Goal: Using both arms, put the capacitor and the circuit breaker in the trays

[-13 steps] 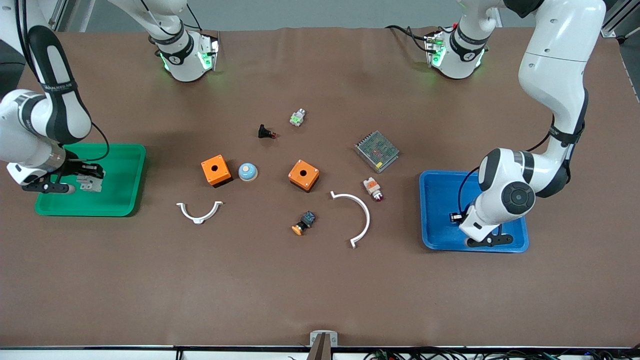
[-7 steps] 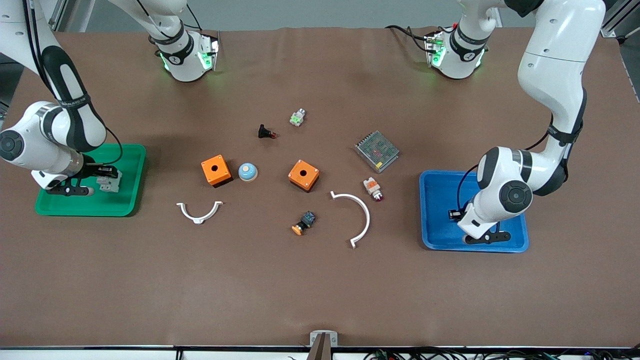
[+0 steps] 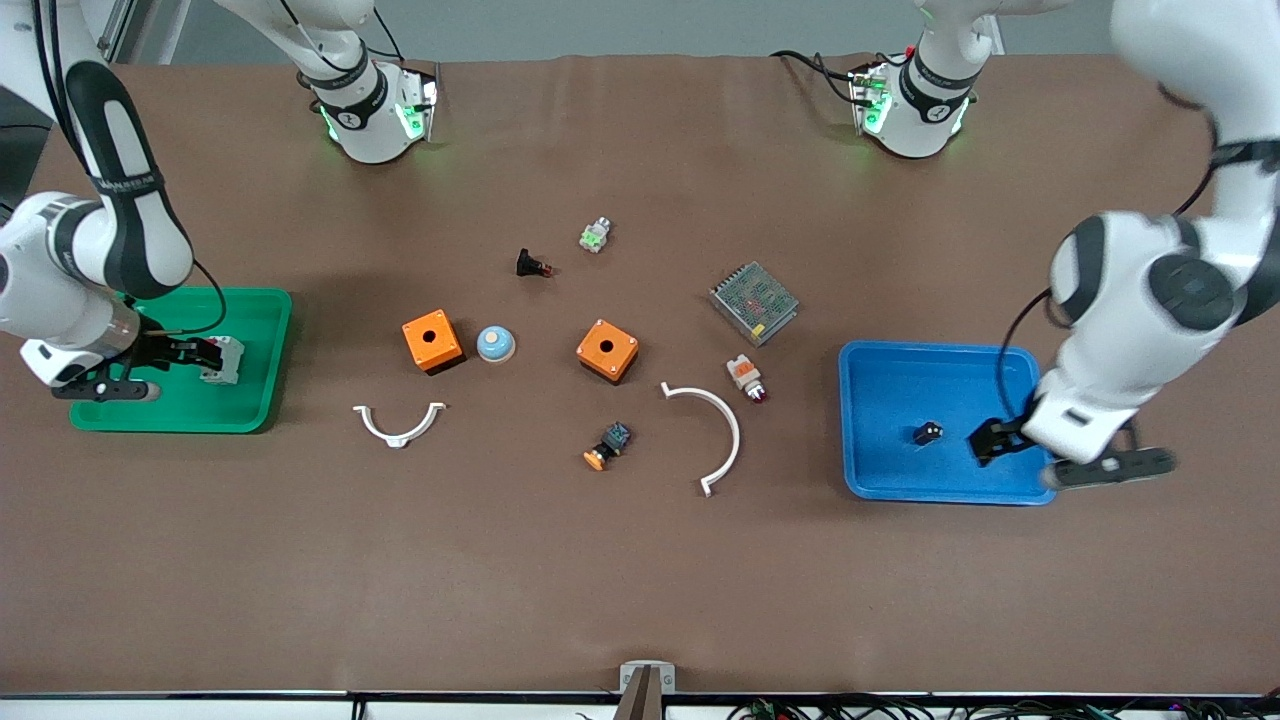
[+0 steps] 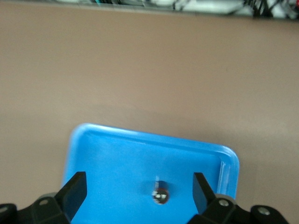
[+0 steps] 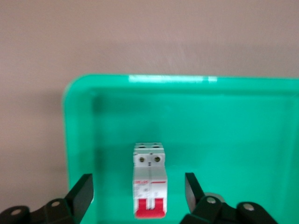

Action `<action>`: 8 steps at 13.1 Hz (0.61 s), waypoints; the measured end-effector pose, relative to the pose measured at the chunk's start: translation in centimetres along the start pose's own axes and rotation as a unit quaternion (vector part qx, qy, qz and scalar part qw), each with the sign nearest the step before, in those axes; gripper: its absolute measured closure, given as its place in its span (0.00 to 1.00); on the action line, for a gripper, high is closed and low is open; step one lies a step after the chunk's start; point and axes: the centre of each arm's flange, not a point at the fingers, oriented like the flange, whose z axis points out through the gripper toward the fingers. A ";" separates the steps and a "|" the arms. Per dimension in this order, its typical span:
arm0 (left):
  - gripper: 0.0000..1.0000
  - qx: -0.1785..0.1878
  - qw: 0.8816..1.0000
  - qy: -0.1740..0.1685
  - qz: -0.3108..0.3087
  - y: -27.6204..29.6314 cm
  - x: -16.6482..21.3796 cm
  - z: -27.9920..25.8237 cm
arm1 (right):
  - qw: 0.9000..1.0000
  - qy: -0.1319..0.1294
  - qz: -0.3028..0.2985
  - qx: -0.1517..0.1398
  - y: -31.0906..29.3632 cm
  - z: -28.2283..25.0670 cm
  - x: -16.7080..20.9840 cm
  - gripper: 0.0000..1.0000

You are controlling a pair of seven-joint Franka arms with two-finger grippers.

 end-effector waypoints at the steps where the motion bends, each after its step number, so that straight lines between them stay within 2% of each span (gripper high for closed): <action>1: 0.00 0.004 1.000 0.009 0.017 -1.3 0.3 -2.7 | 1.000 0.007 -0.005 -0.002 -0.8 -2.4 0.6 0.09; 2: 0.00 0.011 0.999 0.006 0.033 -2.6 0.6 -5.6 | 1.000 0.019 -0.007 -0.004 -2.1 -5.6 1.1 0.06; 5: 0.00 0.013 0.998 -0.039 0.040 -4.0 0.8 -12.0 | 0.999 0.037 0.000 -0.005 -4.9 -11.3 1.5 0.03; 8: 0.00 -0.005 0.996 -0.082 0.031 -4.1 -0.7 -18.3 | 0.999 0.040 0.018 0.009 -6.7 -16.2 1.6 0.01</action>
